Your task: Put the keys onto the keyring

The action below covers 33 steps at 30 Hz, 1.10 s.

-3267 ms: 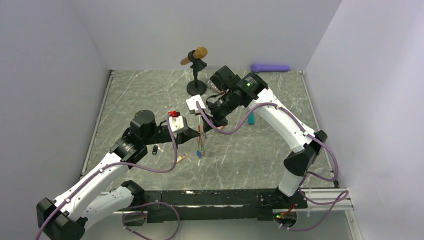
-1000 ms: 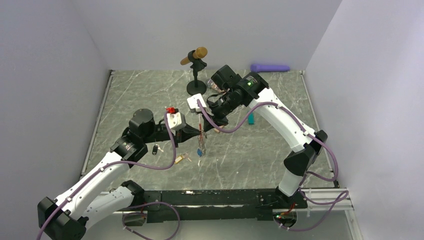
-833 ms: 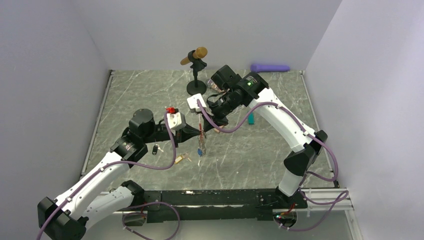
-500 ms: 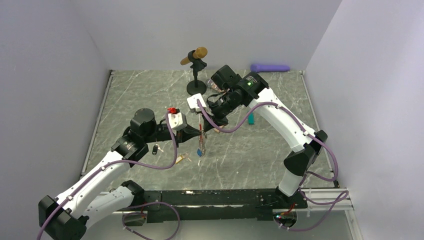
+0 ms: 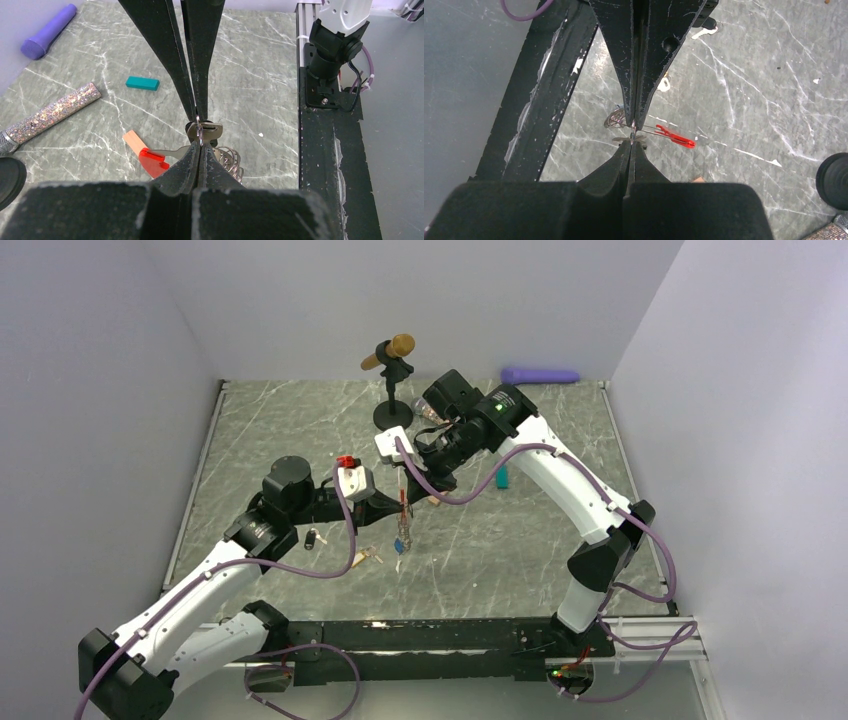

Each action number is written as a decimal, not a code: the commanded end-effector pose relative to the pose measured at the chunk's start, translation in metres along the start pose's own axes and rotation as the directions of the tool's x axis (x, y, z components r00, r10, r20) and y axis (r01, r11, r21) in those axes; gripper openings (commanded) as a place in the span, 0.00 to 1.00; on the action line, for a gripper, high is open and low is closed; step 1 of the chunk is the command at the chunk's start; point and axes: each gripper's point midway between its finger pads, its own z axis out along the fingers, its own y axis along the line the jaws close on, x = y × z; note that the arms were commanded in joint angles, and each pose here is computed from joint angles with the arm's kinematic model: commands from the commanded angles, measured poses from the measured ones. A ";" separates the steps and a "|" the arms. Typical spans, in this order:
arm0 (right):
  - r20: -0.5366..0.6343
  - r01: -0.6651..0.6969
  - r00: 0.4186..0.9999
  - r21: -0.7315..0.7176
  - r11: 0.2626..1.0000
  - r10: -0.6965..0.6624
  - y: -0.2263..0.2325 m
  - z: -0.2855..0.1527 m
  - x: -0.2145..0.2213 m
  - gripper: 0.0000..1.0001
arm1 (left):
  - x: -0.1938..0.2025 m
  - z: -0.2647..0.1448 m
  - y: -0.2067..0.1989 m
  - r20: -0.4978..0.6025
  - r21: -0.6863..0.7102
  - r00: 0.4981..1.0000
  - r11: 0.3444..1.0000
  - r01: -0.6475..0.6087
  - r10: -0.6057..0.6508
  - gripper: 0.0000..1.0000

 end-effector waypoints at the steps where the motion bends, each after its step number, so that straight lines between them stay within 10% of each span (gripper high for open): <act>1: 0.074 0.046 0.996 0.001 0.999 -0.046 0.002 -0.007 -0.022 0.00 | -0.027 -0.001 0.000 0.062 0.017 0.996 0.998 -0.060 0.059 0.00; 33: 0.090 0.032 0.996 -0.044 0.999 -0.028 0.002 0.003 -0.023 0.00 | -0.028 0.001 -0.004 0.068 0.046 0.996 0.997 -0.057 0.054 0.00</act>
